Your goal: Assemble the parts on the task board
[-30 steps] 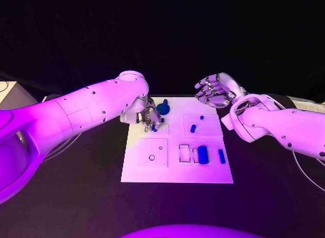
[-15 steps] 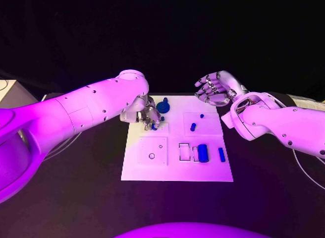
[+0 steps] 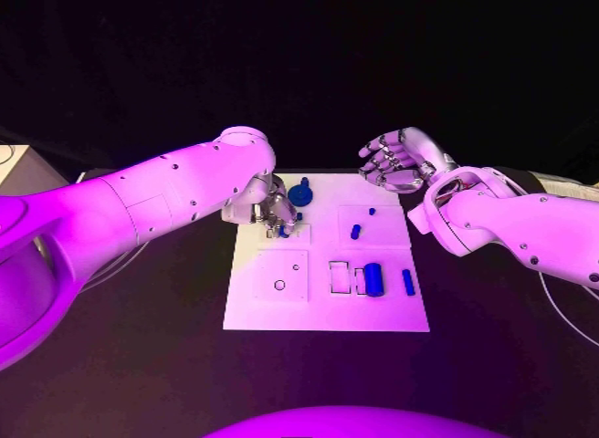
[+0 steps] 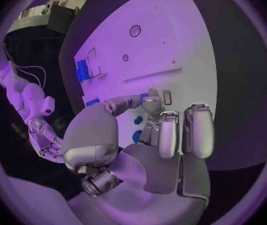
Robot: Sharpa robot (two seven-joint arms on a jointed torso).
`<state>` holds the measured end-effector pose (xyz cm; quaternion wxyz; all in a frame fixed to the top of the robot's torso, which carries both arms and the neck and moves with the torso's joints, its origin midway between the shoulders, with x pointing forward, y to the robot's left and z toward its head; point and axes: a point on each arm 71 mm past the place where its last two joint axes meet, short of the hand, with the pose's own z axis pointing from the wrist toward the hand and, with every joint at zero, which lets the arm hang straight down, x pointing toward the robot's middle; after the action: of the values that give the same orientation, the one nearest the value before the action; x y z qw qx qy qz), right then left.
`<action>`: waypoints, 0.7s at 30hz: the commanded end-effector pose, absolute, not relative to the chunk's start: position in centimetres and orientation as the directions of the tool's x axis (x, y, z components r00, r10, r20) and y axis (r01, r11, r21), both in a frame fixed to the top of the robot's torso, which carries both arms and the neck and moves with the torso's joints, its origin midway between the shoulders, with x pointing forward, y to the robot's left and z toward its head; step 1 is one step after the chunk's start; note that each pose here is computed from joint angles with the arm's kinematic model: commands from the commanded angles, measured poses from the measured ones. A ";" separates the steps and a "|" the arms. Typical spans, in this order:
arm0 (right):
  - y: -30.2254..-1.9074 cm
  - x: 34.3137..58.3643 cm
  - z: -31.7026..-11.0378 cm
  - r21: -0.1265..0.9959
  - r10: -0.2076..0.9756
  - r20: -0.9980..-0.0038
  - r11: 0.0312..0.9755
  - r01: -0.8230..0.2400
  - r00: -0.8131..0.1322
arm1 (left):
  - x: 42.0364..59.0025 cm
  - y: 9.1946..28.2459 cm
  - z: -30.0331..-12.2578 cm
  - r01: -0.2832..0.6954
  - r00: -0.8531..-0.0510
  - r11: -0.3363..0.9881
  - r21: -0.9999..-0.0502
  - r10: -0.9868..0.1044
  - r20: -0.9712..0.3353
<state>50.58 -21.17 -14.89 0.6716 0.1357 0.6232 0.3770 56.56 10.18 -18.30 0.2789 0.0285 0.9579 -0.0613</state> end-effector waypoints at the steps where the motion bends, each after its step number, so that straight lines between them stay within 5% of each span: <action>1: -21.0 50.5 -14.9 0.649 0.671 -0.738 0.674 -0.353 -0.076 | 56.1 10.1 -19.3 0.103 -0.859 0.991 -0.084 0.046 -0.511; 21: -20.9 50.4 -14.9 0.654 0.672 -0.735 0.670 -0.350 -0.086 | 56.0 9.9 -20.0 0.079 -0.853 0.991 -0.106 0.012 -0.521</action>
<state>50.50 -21.11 -14.92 0.6679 0.1357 0.6260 0.3790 56.50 10.22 -19.00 0.2829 0.0184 0.9570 -0.0617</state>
